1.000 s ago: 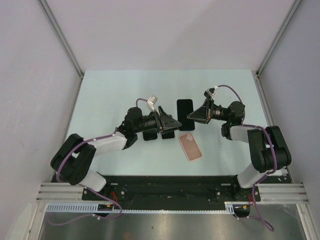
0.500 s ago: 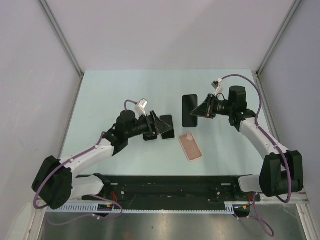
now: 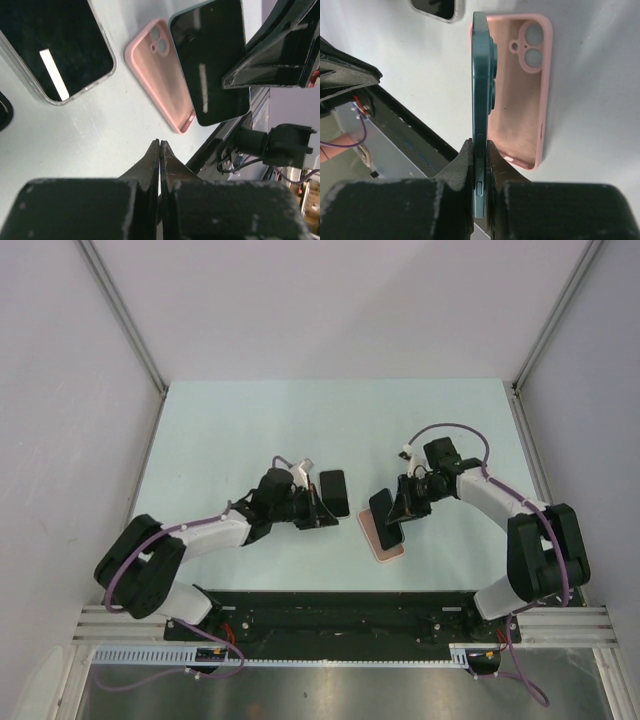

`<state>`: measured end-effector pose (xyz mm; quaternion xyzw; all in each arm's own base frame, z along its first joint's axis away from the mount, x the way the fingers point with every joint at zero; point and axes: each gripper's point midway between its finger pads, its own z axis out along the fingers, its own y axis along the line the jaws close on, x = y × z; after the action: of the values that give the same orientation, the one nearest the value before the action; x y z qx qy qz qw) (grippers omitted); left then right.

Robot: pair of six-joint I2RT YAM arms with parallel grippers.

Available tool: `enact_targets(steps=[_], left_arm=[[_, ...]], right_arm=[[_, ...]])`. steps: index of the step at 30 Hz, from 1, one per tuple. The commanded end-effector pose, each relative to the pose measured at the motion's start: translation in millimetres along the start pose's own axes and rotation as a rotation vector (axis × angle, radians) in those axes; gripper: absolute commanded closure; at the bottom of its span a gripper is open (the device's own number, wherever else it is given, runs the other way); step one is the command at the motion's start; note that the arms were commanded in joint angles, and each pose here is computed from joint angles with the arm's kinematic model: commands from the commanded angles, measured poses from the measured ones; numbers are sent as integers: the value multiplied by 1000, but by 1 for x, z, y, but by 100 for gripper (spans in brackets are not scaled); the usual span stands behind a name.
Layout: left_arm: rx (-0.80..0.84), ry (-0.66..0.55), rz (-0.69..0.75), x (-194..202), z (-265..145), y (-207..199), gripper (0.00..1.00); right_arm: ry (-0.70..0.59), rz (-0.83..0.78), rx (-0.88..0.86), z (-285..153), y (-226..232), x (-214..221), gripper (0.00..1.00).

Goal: Put the phone into the phone case

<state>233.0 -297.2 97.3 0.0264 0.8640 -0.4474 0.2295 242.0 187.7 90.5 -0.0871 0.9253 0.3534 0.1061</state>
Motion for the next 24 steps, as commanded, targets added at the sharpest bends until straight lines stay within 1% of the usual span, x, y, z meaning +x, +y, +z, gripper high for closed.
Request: enact_targets(steps=[1, 3, 5, 11, 14, 19, 24], left_arm=[[27, 46, 30, 11, 15, -10, 100], [14, 60, 35, 17, 21, -10, 100], [-8, 75, 24, 21, 30, -5, 100], [-33, 131, 27, 32, 52, 3, 100], [-40, 146, 30, 35, 58, 4, 100], [-66, 174, 28, 43, 69, 13, 100], [-89, 187, 28, 48, 77, 20, 100]], right_arm=[[67, -53, 34, 10, -8, 8, 100], [95, -54, 37, 18, -11, 12, 100], [100, -69, 55, 23, -16, 11, 100], [123, -78, 39, 33, -21, 14, 100], [141, -68, 31, 39, -24, 18, 100], [143, -72, -29, 46, -21, 24, 100], [173, -56, -39, 51, -26, 34, 99]])
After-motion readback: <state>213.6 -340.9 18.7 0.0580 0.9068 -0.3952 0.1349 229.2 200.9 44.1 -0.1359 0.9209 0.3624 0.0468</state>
